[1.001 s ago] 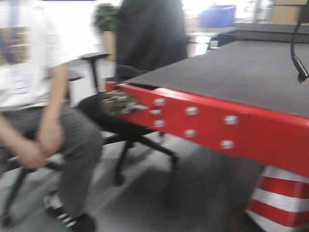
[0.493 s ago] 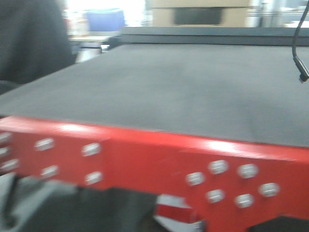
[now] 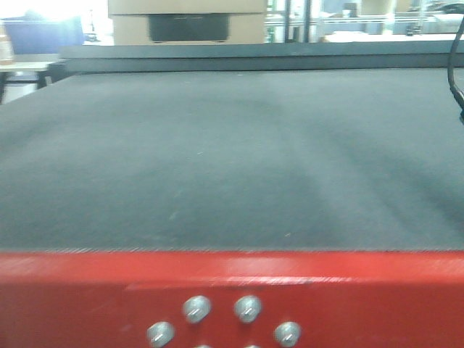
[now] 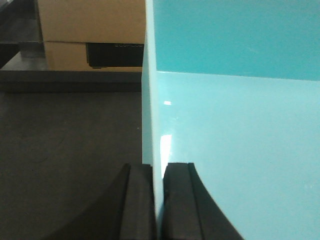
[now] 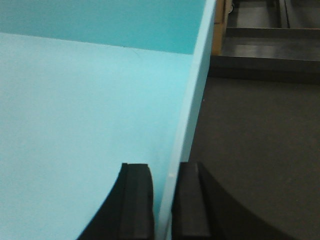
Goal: Fetch blue bin and place on conveyor start
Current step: 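Lower the held bin onto the near end of the conveyor belt, then open both grippers and lift them away from the bin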
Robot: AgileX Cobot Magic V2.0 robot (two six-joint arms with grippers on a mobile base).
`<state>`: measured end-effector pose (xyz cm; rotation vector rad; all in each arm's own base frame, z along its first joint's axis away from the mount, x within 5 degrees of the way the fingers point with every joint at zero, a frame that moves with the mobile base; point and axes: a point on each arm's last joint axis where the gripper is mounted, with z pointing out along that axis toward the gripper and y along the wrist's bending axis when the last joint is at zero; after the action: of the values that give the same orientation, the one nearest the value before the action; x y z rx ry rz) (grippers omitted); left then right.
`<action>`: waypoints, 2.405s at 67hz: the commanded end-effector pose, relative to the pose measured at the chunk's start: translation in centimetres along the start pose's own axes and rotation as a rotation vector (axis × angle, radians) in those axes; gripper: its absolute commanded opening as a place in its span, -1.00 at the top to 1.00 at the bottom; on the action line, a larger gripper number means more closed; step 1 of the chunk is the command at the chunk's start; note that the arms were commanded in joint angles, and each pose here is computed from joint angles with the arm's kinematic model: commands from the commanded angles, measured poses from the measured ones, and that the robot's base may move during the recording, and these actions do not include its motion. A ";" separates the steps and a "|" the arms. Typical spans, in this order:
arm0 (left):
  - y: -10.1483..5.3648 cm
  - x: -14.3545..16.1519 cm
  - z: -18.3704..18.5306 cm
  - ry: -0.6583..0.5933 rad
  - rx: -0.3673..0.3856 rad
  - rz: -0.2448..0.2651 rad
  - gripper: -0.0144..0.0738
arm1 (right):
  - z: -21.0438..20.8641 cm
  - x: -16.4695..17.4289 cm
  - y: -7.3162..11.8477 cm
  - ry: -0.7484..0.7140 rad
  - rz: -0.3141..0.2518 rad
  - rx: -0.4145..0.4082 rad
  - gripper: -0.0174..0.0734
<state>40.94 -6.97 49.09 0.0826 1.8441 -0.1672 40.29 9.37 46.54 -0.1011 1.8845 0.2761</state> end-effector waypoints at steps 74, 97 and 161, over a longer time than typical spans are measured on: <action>-0.4 -0.8 -0.6 -0.060 0.023 -0.016 0.93 | -1.4 -1.6 0.6 -0.110 -0.015 -0.031 0.96; -0.4 -0.3 -0.6 -0.005 0.019 -0.015 0.93 | -1.5 -1.6 0.6 -0.095 -0.015 -0.030 0.96; 1.9 16.8 8.3 0.742 -0.068 -0.017 0.72 | 10.3 12.5 -3.1 0.621 -0.006 0.064 0.18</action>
<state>44.52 -7.35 30.00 0.0702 2.6207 -0.1222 46.38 10.26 30.23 -0.1481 2.5425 0.2151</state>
